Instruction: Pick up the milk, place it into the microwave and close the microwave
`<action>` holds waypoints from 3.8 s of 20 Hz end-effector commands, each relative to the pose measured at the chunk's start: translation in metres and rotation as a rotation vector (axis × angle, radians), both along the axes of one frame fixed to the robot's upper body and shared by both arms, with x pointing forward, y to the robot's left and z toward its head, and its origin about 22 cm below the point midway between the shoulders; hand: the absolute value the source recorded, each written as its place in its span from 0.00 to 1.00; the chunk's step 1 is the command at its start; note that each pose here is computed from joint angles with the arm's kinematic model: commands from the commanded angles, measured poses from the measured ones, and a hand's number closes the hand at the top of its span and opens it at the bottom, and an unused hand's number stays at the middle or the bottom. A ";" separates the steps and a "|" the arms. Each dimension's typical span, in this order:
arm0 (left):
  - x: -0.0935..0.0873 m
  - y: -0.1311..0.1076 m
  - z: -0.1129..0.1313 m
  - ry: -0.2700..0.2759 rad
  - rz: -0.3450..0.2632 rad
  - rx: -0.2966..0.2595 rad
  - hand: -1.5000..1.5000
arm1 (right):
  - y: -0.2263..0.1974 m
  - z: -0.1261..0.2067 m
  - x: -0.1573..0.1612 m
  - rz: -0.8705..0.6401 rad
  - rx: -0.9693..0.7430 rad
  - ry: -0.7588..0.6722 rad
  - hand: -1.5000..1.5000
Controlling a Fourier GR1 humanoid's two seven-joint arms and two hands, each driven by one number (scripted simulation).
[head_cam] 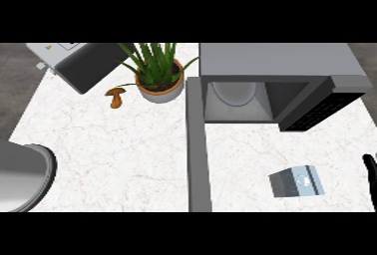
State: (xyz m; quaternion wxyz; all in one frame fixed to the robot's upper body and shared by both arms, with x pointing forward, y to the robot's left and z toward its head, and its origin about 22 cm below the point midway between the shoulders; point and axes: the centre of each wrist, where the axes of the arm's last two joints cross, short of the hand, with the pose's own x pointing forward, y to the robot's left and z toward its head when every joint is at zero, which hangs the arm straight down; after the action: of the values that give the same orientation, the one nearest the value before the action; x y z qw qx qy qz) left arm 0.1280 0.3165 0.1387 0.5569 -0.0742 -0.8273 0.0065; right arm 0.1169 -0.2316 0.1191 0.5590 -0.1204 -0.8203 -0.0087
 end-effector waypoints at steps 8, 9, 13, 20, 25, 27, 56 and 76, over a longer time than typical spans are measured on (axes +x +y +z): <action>-0.039 0.011 0.015 -0.021 -0.021 -0.015 0.00 | -0.015 -0.074 0.010 -0.180 -0.033 0.127 0.00; -0.030 0.020 0.006 -0.019 -0.005 -0.001 0.00 | -0.034 -0.080 0.021 -0.202 -0.042 0.121 0.00; -0.050 0.019 0.011 -0.016 -0.004 0.003 0.00 | -0.056 -0.109 0.013 -0.235 -0.025 0.165 0.00; -0.048 0.022 0.010 -0.001 0.006 -0.022 0.00 | -0.050 -0.185 -0.002 -0.212 -0.054 0.248 0.00; -0.079 0.023 0.005 0.002 0.002 0.009 0.00 | -0.072 -0.219 -0.012 -0.211 -0.090 0.276 0.00; -0.075 0.036 0.010 -0.018 -0.021 -0.017 0.00 | -0.075 -0.233 -0.002 -0.227 -0.115 0.279 0.00; -0.091 0.050 -0.006 0.001 -0.024 -0.037 0.00 | -0.086 -0.290 0.066 -0.030 -0.018 0.141 1.00; -0.074 0.058 -0.012 0.033 -0.043 -0.035 0.00 | -0.005 -0.231 0.204 0.220 -0.037 0.071 1.00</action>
State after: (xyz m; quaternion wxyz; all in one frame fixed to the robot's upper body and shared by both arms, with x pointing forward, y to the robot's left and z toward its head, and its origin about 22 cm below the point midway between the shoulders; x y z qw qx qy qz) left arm 0.0473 0.3735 0.1328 0.5648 -0.1049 -0.8182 0.0220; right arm 0.2943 -0.2466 -0.1316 0.6031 -0.0231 -0.7952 0.0584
